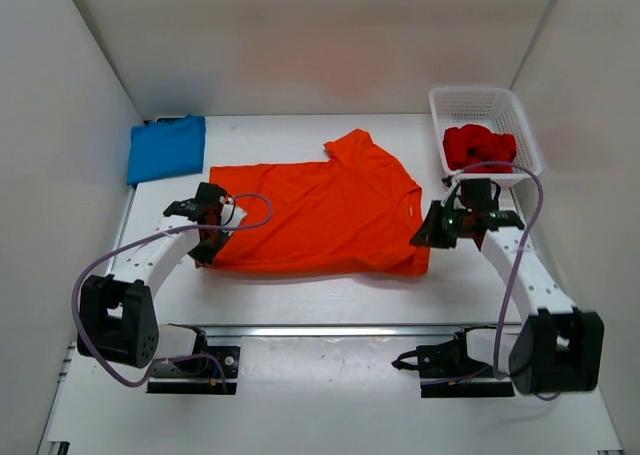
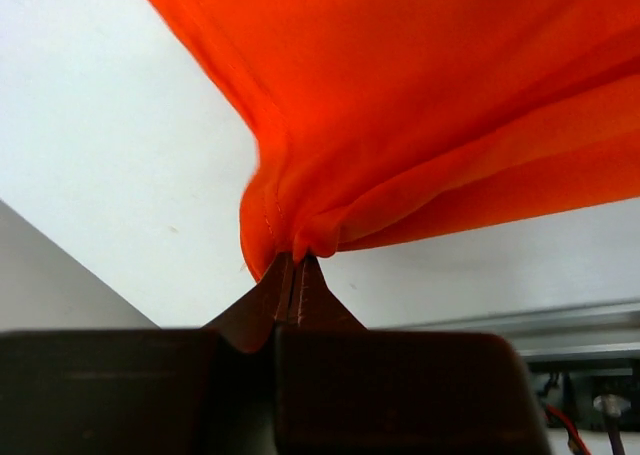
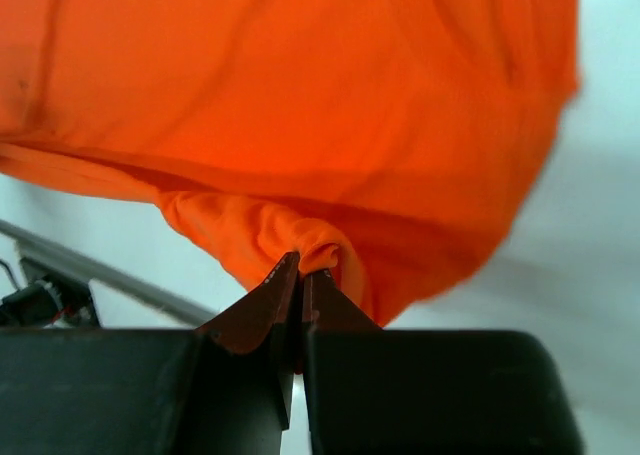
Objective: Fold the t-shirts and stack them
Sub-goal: Flatten out the tshirt
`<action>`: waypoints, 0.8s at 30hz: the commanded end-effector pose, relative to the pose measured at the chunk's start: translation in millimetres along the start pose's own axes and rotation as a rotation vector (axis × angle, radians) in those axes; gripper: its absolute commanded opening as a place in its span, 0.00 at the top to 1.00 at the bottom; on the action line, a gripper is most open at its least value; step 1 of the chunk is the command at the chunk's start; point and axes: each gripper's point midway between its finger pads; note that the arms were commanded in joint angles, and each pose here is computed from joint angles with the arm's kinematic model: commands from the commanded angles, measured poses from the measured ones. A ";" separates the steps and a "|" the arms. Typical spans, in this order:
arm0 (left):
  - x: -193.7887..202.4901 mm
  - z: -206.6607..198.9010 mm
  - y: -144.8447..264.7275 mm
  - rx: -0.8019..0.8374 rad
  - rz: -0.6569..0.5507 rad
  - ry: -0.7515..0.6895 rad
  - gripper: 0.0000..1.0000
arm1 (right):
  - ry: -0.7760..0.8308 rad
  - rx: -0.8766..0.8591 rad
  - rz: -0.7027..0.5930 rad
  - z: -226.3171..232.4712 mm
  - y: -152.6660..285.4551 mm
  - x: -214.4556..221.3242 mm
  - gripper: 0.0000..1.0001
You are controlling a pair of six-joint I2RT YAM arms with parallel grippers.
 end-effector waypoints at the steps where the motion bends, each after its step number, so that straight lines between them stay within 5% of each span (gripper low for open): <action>1: -35.5 33.8 6.4 -0.119 -0.087 0.050 1.00 | 0.183 -0.058 -0.133 24.1 -19.0 -69.4 1.00; 11: -53.3 43.1 -17.3 -0.139 -0.081 0.104 1.00 | 0.334 -0.040 -0.180 30.9 -60.1 -144.0 1.00; 18: -69.9 65.6 -14.6 -0.208 -0.091 0.118 1.00 | 0.356 -0.035 -0.119 23.7 -76.4 -138.8 1.00; 24: -65.5 61.6 8.5 -0.174 -0.115 0.095 1.00 | 0.359 -0.062 -0.109 28.1 -39.5 -96.6 1.00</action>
Point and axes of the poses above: each gripper's point midway between its finger pads, its own y axis back along the fingers, its own z axis along the line the jaws close on, x = y × z, and after that the axes turned 9 degrees about -y, right-handed
